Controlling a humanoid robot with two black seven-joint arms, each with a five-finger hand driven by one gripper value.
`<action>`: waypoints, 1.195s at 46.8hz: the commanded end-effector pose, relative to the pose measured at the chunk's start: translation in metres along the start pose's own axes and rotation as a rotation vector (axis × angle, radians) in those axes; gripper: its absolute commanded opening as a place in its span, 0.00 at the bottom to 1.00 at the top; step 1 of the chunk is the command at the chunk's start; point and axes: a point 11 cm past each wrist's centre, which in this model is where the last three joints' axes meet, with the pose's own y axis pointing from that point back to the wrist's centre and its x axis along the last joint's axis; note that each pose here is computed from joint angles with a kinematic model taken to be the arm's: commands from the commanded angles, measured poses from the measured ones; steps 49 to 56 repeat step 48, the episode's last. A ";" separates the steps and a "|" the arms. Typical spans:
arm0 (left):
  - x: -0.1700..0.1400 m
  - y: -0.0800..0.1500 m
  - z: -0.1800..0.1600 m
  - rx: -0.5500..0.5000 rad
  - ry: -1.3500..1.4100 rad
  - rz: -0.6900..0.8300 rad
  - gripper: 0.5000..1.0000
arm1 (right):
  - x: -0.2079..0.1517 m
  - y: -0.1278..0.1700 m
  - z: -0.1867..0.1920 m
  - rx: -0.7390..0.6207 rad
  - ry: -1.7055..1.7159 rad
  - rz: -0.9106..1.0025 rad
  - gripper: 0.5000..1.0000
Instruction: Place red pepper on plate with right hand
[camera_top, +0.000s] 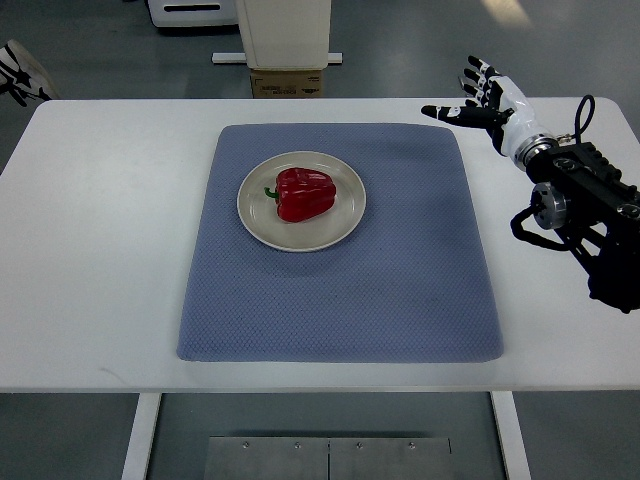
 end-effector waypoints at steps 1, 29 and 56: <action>0.000 0.000 0.000 0.000 0.000 0.000 1.00 | 0.002 0.003 0.009 -0.018 -0.020 0.009 1.00; 0.000 0.000 0.000 0.001 0.000 0.000 1.00 | -0.008 0.028 0.043 0.021 -0.207 0.012 1.00; 0.000 0.000 0.000 0.000 0.000 0.000 1.00 | -0.021 0.033 0.055 0.034 -0.414 0.057 1.00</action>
